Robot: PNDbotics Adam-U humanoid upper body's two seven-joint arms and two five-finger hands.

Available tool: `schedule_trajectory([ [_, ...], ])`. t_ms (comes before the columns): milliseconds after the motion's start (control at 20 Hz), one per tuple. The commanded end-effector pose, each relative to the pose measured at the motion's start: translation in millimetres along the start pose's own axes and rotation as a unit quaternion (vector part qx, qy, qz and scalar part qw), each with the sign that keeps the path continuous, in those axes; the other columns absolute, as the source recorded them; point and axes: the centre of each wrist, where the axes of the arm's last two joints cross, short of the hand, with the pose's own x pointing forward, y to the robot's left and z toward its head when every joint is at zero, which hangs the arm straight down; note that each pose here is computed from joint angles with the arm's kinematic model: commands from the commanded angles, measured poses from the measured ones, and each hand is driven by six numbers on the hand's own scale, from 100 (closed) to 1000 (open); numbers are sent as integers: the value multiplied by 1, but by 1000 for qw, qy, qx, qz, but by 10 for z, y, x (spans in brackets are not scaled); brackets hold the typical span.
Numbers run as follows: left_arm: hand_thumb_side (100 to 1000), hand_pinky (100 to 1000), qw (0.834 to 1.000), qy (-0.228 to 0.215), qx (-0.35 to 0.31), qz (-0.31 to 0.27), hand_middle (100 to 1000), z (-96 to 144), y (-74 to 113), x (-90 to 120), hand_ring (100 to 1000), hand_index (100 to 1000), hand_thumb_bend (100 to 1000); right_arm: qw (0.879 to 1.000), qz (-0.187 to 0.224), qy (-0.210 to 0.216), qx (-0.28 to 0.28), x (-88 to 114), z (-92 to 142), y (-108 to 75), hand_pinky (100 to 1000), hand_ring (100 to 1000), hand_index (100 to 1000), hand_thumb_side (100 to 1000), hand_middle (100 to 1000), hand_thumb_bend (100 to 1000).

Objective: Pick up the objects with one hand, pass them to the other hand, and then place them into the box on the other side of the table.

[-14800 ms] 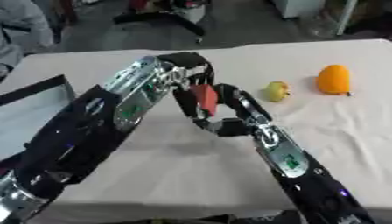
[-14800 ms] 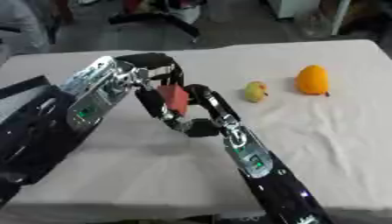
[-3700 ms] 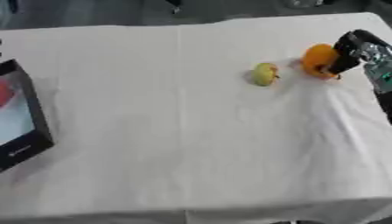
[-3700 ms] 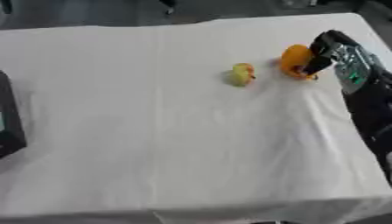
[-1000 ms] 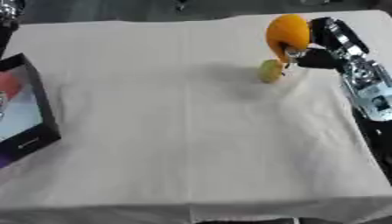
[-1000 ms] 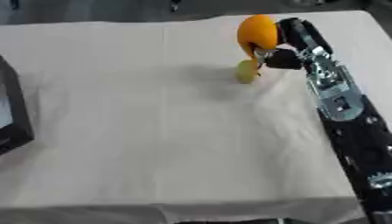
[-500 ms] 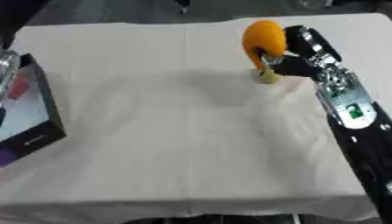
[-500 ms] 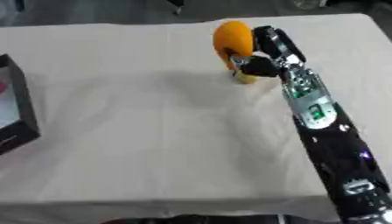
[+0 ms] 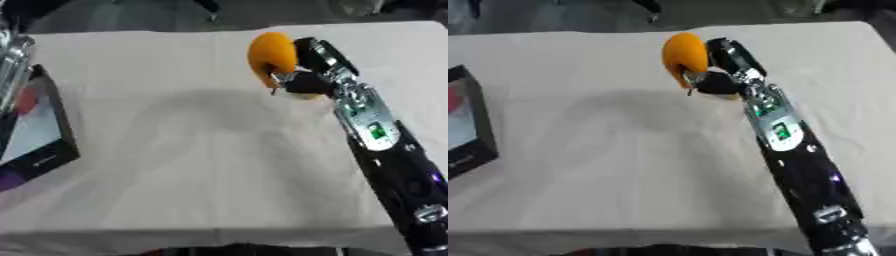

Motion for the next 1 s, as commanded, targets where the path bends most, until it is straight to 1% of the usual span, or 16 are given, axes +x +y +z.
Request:
schedule_trajectory([
  [50, 450, 845, 999, -21, -26, -7, 738, -63, -38, 145, 794, 842, 157, 999, -3, -23, 28, 112, -105, 66, 697, 533, 390, 100, 400, 215],
  [200, 453, 847, 998, -21, -53, -14, 740, -104, -131, 198, 795, 842, 159, 998, -9, -30, 51, 118, -142, 183, 697, 533, 390, 100, 401, 215],
  [400, 451, 848, 996, -19, -88, -28, 743, -157, -262, 266, 796, 841, 160, 997, -13, -31, 75, 66, -148, 325, 696, 531, 389, 100, 400, 219],
  [600, 459, 853, 992, -12, -119, -44, 749, -197, -403, 316, 800, 843, 164, 996, -13, -33, 86, 34, -145, 419, 696, 530, 389, 100, 400, 216],
  [750, 459, 858, 988, -8, -142, -60, 756, -234, -512, 353, 805, 845, 174, 995, -11, -43, 92, 46, -153, 475, 696, 530, 389, 100, 400, 220],
  [950, 466, 877, 979, -9, -182, -90, 795, -297, -651, 393, 826, 864, 199, 993, -12, -51, 104, 29, -152, 556, 695, 529, 390, 100, 401, 216],
  [1000, 468, 882, 977, -8, -191, -98, 801, -314, -679, 393, 829, 870, 204, 993, -13, -51, 106, 19, -149, 572, 695, 529, 390, 100, 400, 234],
])
